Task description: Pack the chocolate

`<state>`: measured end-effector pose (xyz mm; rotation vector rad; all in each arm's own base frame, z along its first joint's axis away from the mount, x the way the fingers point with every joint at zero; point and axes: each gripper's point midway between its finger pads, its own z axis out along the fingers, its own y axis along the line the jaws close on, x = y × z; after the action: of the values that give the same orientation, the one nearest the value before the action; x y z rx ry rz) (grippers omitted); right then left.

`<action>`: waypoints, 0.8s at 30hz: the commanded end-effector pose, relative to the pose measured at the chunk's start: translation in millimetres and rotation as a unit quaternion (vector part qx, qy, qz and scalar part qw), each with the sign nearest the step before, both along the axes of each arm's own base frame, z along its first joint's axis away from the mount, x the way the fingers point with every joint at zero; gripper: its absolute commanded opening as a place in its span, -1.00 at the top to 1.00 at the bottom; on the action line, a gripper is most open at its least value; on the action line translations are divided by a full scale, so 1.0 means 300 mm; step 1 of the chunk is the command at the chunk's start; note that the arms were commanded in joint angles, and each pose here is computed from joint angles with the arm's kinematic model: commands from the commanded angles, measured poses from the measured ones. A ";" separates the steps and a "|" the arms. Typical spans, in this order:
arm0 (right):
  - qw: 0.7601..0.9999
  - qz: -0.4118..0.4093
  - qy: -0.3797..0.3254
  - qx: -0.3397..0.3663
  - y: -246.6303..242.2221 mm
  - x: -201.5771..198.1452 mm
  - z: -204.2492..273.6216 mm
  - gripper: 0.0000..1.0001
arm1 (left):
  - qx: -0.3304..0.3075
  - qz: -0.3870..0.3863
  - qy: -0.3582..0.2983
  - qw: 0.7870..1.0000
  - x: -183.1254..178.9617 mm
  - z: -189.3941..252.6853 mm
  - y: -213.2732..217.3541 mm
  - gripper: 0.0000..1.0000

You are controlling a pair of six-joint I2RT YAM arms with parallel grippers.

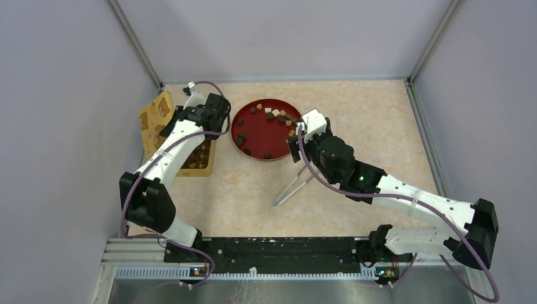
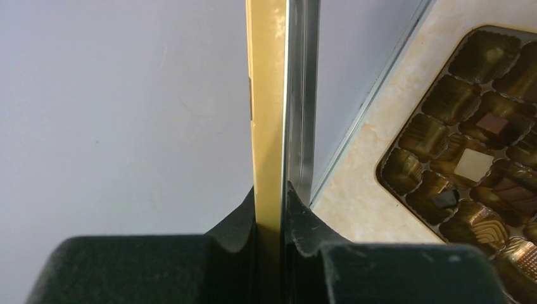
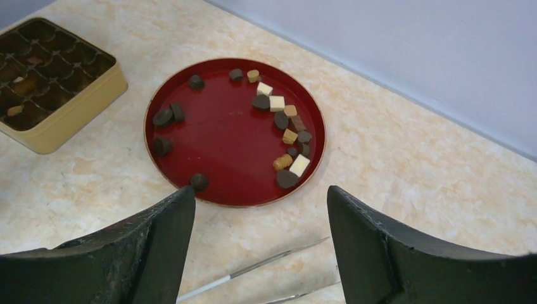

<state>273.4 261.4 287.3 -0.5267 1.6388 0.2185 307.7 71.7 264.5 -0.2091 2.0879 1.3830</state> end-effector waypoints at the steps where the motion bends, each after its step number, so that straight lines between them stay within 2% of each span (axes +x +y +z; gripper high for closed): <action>1: 1.000 -0.002 0.005 0.011 -0.014 0.008 -0.005 -0.49 | 0.023 0.031 -0.018 0.999 -0.015 -0.016 -0.003 1.00; 13: 1.000 0.004 0.008 0.009 -0.040 0.002 -0.020 -0.49 | 0.043 0.010 0.031 0.999 0.002 -0.251 -0.131 1.00; 19: 1.000 0.013 0.024 -0.004 -0.013 0.013 -0.047 -0.49 | 0.093 -0.004 0.046 0.995 0.028 -0.287 -0.134 1.00; 24: 0.999 0.014 0.031 -0.012 0.007 0.023 -0.056 -0.48 | 0.159 -0.030 0.045 0.986 0.057 -0.270 -0.135 1.00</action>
<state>275.9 254.7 254.8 -0.5851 1.7111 0.2021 315.4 30.0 166.5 -0.0319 2.0616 1.6093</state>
